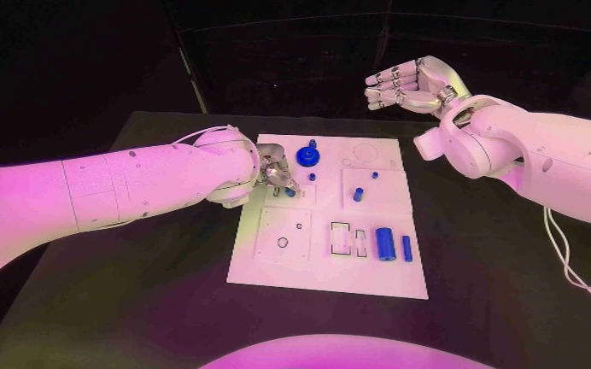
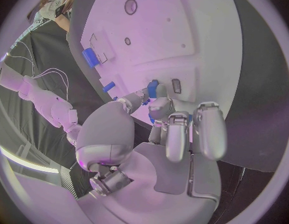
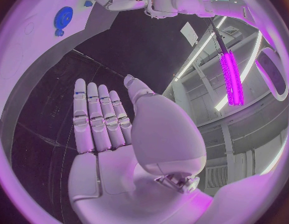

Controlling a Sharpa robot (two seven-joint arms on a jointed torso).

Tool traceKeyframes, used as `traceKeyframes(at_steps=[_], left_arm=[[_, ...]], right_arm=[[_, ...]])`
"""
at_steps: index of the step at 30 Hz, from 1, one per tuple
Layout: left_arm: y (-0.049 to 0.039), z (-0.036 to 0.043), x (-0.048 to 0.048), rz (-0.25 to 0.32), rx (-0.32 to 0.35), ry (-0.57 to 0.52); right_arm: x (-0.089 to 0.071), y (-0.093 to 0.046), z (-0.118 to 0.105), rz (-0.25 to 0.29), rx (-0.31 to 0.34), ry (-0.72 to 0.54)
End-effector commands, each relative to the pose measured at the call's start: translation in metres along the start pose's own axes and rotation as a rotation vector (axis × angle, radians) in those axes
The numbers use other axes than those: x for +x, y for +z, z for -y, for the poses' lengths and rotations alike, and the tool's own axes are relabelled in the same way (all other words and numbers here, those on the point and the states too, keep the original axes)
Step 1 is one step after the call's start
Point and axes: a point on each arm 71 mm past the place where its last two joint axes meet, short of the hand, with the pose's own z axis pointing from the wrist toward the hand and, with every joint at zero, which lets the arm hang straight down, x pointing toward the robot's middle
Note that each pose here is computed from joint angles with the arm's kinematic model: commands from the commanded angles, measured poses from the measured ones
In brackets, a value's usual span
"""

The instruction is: Assemble the parts on the task board

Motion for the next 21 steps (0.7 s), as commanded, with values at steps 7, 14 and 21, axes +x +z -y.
traceKeyframes(at_steps=[7, 14, 21], left_arm=[[0.0011, -0.0004, 0.0055, -0.039, -0.006, 0.023], [0.0016, -0.0016, 0.0050, -0.039, -0.009, 0.024], [0.0017, -0.0020, 0.0048, -0.041, -0.010, 0.024]], right_arm=[[0.0004, 0.0011, -0.0016, -0.004, -0.009, 0.004], [0.0008, 0.0014, -0.0016, -0.005, -0.009, 0.005], [0.0005, 0.0013, -0.0014, -0.005, -0.009, 0.004]])
